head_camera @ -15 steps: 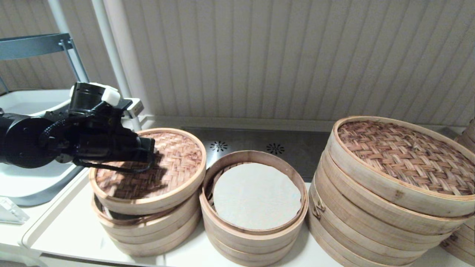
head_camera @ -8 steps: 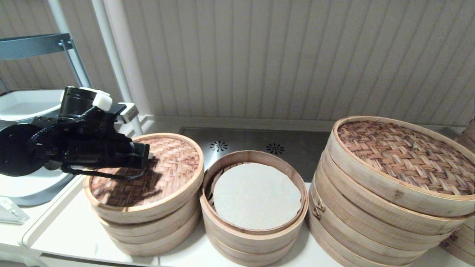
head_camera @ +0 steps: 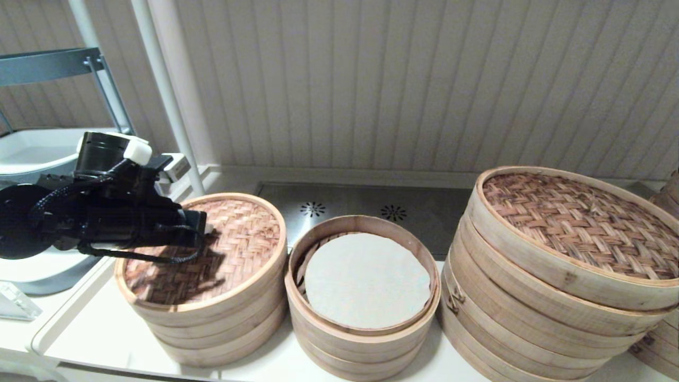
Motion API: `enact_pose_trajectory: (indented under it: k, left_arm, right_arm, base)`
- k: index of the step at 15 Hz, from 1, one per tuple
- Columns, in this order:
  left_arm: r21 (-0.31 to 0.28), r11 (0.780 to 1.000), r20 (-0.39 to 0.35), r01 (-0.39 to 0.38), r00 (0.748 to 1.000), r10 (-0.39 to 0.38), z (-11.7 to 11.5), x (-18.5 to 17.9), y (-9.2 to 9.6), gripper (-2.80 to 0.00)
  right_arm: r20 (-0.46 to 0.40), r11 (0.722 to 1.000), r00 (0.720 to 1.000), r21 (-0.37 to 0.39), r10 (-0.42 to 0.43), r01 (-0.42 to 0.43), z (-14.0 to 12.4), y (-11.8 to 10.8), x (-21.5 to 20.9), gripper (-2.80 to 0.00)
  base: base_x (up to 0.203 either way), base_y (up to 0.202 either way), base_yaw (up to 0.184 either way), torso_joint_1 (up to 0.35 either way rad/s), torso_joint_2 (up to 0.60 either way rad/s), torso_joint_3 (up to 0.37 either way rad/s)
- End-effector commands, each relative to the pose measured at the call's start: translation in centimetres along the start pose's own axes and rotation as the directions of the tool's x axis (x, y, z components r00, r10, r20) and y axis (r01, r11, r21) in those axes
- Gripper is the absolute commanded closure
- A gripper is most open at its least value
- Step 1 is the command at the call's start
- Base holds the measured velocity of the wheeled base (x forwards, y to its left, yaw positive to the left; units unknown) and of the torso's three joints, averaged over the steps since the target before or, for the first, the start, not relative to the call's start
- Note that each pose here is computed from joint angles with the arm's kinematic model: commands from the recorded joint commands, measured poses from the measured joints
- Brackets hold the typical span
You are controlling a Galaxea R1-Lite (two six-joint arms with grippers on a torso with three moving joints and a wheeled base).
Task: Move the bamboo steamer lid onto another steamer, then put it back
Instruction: Put the steamer
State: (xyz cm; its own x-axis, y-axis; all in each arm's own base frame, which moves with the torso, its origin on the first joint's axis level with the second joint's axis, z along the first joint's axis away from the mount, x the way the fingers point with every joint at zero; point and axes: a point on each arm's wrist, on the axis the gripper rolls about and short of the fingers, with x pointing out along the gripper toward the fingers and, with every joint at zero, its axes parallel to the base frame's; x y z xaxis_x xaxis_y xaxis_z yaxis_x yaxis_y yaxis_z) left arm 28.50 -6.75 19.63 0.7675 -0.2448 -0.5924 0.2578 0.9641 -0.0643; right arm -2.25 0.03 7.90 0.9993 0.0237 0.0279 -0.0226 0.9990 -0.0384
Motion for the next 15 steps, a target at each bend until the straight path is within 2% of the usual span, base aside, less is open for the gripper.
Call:
enact_pose_trajectory:
  k: [1,7,15]
  left_arm:
    - [-0.004,1.0,-0.007,-0.004,1.0,0.004,-0.1,0.31,0.17,0.0]
    - [-0.012,1.0,0.006,-0.011,1.0,0.011,0.33,0.7,0.54,0.0]
    - [-0.012,1.0,-0.023,-0.011,1.0,0.011,-0.47,0.95,0.59,0.0]
  right_arm:
    - [-0.023,1.0,1.0,0.0,0.002,-0.002,-0.68,0.02,0.16,0.0]
    - [-0.023,1.0,1.0,0.0,0.002,-0.002,-0.68,0.02,0.16,0.0]
    - [-0.023,1.0,1.0,0.0,0.002,-0.002,-0.68,0.02,0.16,0.0]
  base:
    - [0.0,0.0,0.0,0.0,0.0,0.0]
    - [0.0,0.0,0.0,0.0,0.0,0.0]
    - [0.0,0.0,0.0,0.0,0.0,0.0]
